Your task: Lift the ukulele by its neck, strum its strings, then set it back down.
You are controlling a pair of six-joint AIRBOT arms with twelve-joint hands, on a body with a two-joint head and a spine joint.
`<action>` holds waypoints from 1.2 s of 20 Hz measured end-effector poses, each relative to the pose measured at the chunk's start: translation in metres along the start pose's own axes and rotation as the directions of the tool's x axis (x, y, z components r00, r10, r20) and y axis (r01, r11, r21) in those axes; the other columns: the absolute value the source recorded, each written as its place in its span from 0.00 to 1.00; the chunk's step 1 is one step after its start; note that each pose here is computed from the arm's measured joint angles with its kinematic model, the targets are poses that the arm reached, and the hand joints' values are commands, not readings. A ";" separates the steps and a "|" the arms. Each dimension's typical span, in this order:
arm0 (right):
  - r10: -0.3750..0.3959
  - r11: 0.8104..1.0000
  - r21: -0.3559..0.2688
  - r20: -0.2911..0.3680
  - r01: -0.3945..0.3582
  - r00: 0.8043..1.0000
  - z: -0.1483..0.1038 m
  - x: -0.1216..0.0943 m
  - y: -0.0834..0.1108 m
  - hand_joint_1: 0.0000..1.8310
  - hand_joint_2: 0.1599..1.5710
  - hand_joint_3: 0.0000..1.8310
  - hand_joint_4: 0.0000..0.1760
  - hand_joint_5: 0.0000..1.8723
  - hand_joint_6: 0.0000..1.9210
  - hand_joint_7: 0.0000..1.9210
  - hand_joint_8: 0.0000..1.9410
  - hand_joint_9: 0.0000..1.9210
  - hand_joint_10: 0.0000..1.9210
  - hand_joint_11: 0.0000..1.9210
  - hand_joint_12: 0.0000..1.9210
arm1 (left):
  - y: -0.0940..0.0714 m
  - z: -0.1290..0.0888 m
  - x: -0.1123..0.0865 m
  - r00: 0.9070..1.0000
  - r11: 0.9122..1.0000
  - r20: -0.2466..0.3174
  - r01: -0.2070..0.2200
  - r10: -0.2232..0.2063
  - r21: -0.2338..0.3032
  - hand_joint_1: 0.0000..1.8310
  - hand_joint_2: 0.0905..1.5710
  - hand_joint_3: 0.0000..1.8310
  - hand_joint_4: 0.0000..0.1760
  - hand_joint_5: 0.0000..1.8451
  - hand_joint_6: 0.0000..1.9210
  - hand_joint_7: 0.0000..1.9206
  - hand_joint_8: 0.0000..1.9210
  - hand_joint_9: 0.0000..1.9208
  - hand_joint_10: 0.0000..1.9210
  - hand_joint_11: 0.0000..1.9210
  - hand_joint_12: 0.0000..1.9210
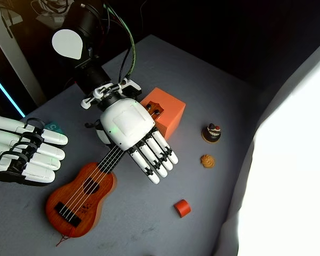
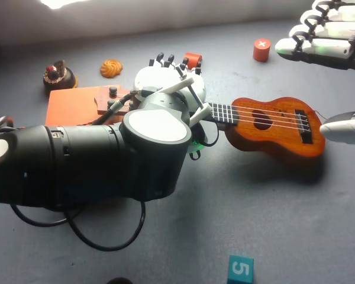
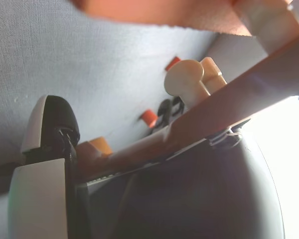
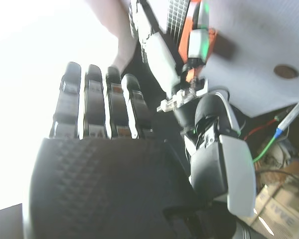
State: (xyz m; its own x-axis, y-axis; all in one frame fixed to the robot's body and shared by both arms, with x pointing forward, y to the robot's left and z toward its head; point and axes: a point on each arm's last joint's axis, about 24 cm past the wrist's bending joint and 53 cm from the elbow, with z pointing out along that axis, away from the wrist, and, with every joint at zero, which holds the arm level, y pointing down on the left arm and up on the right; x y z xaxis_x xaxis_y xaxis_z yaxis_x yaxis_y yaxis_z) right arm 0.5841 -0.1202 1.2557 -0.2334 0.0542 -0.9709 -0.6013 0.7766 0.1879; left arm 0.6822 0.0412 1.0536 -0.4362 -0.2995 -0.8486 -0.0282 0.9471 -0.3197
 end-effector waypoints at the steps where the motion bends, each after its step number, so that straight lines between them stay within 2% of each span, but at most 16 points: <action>1: -0.001 1.000 0.002 -0.003 0.001 1.000 0.000 0.001 -0.001 0.06 0.77 0.00 0.00 0.05 0.00 0.08 0.00 0.06 0.02 0.00 0.19 | 0.000 0.000 0.000 1.000 1.000 0.000 0.000 0.000 0.000 0.47 0.70 0.00 0.00 0.00 0.00 0.00 0.00 0.00 0.00 0.00 0.00; 3: -0.001 1.000 0.010 -0.011 0.001 1.000 -0.003 0.002 -0.003 0.07 0.77 0.00 0.00 0.05 0.00 0.07 0.00 0.06 0.01 0.00 0.17 | 0.000 0.000 0.000 1.000 1.000 0.000 0.000 0.000 -0.001 0.46 0.67 0.00 0.00 0.00 0.00 0.00 0.00 0.01 0.00 0.01 0.00; 4: -0.001 1.000 0.012 -0.014 0.001 1.000 -0.004 0.003 -0.003 0.07 0.76 0.00 0.00 0.06 0.01 0.07 0.00 0.05 0.01 0.00 0.16 | 0.000 0.000 0.000 1.000 1.000 0.000 0.000 0.000 -0.001 0.49 0.63 0.00 0.01 0.07 0.01 0.17 0.03 0.16 0.03 0.00 0.25; 5: -0.001 1.000 0.019 -0.020 0.001 1.000 -0.006 0.005 -0.005 0.07 0.77 0.00 0.00 0.06 0.01 0.07 0.00 0.05 0.01 0.00 0.15 | 0.000 0.000 0.000 1.000 1.000 0.000 0.000 0.000 -0.001 0.51 0.61 0.00 0.02 0.15 0.02 0.26 0.05 0.24 0.05 0.00 0.42; 6: -0.001 1.000 0.027 -0.028 0.001 1.000 -0.007 0.006 -0.008 0.06 0.77 0.00 0.00 0.06 0.00 0.07 0.00 0.05 0.01 0.00 0.15 | 0.000 0.000 0.000 1.000 1.000 0.001 0.000 0.000 -0.001 0.51 0.59 0.00 0.00 0.31 0.03 0.31 0.20 0.28 0.27 0.06 0.56; 7: 0.001 0.999 0.036 -0.038 0.001 0.999 -0.009 0.008 -0.011 0.07 0.77 0.00 0.00 0.05 0.00 0.07 0.00 0.05 0.01 0.00 0.11 | -0.001 0.000 0.001 1.000 1.000 0.001 0.000 0.000 -0.001 0.49 0.59 0.00 0.00 0.36 0.05 0.27 0.42 0.23 0.53 0.08 0.67; 8: 0.002 0.999 0.046 -0.045 0.000 0.999 -0.011 0.010 -0.014 0.08 0.76 0.00 0.00 0.06 0.00 0.07 0.00 0.06 0.01 0.00 0.14 | -0.001 -0.001 0.001 1.000 1.000 0.000 -0.001 0.001 -0.003 0.48 0.59 0.00 0.00 0.42 0.10 0.23 0.68 0.21 0.75 0.10 0.82; 9: 0.005 0.999 0.051 -0.044 -0.003 0.999 -0.012 0.009 -0.016 0.06 0.77 0.00 0.00 0.05 0.00 0.07 0.00 0.06 0.01 0.00 0.14 | -0.001 -0.001 0.001 1.000 1.000 0.001 0.000 0.000 -0.003 0.52 0.58 0.00 0.00 0.32 0.53 0.21 0.93 0.22 0.95 0.14 0.96; 10: 0.011 0.998 0.057 -0.040 -0.009 0.999 -0.013 0.008 -0.019 0.06 0.77 0.00 0.00 0.05 0.00 0.07 0.00 0.06 0.01 0.00 0.16 | -0.002 -0.002 0.002 1.000 1.000 -0.001 0.000 0.000 -0.001 0.52 0.59 0.00 0.00 0.29 0.77 0.25 0.99 0.26 0.99 0.19 0.99; 11: 0.012 0.998 0.062 -0.038 -0.009 0.999 -0.013 0.008 -0.022 0.06 0.77 0.00 0.00 0.05 0.00 0.07 0.00 0.06 0.01 0.00 0.16 | -0.004 -0.003 0.003 1.000 1.000 -0.004 0.001 -0.001 0.002 0.54 0.57 0.00 0.00 0.30 0.91 0.31 1.00 0.32 1.00 0.27 1.00; 12: 0.012 0.998 0.065 -0.038 -0.009 0.999 -0.014 0.007 -0.023 0.06 0.77 0.00 0.00 0.05 0.00 0.07 0.00 0.06 0.01 0.00 0.16 | -0.005 -0.003 0.005 1.000 1.000 -0.008 0.001 -0.001 0.005 0.56 0.57 0.00 0.00 0.37 0.98 0.41 1.00 0.41 1.00 0.37 1.00; 15: 0.012 0.998 0.066 -0.037 -0.009 0.999 -0.014 0.007 -0.024 0.08 0.77 0.00 0.00 0.05 0.00 0.07 0.00 0.06 0.01 0.00 0.09 | -0.007 -0.004 0.006 1.000 1.000 -0.009 0.001 -0.001 0.007 0.56 0.62 0.01 0.00 0.55 1.00 0.62 1.00 0.64 1.00 0.64 1.00; 16: 0.012 0.998 0.066 -0.037 -0.009 0.999 -0.014 0.007 -0.024 0.09 0.77 0.00 0.00 0.06 0.01 0.07 0.00 0.06 0.01 0.00 0.12 | -0.007 -0.004 0.005 1.000 1.000 -0.008 0.002 -0.002 0.007 0.60 0.65 0.06 0.00 0.52 0.67 0.65 1.00 0.68 1.00 0.69 1.00; 17: 0.011 0.998 0.065 -0.034 -0.009 0.999 -0.014 0.006 -0.023 0.10 0.77 0.00 0.00 0.06 0.00 0.07 0.00 0.06 0.01 0.00 0.14 | -0.007 -0.004 0.005 1.000 1.000 -0.011 0.006 -0.006 0.007 0.61 0.67 0.03 0.00 0.60 0.71 0.70 1.00 0.73 1.00 0.73 1.00; 19: 0.011 0.998 0.063 -0.025 -0.010 1.000 -0.013 0.004 -0.023 0.10 0.77 0.00 0.00 0.06 0.00 0.07 0.00 0.06 0.01 0.00 0.14 | -0.012 -0.007 0.005 1.000 1.000 -0.018 0.017 -0.017 0.012 0.65 0.72 0.02 0.00 0.63 0.97 0.73 1.00 0.77 1.00 0.78 1.00; 24: 0.031 0.998 0.063 -0.018 -0.030 0.999 -0.013 0.003 -0.023 0.10 0.77 0.00 0.00 0.06 0.00 0.07 0.00 0.06 0.01 0.00 0.13 | -0.018 -0.013 -0.001 0.999 0.999 -0.028 0.042 -0.042 0.022 0.81 0.76 0.00 0.00 0.67 1.00 0.73 1.00 0.79 1.00 0.79 1.00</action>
State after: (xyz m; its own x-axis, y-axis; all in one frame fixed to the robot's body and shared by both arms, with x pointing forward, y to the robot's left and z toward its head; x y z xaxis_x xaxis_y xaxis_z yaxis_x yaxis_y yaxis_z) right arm 0.5874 -0.1466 1.2509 -0.2653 0.0672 -0.9618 -0.5444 0.8129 0.2070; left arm 0.6719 0.0261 1.0657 -0.4598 -0.3355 -0.8222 -0.0273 0.9308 -0.3645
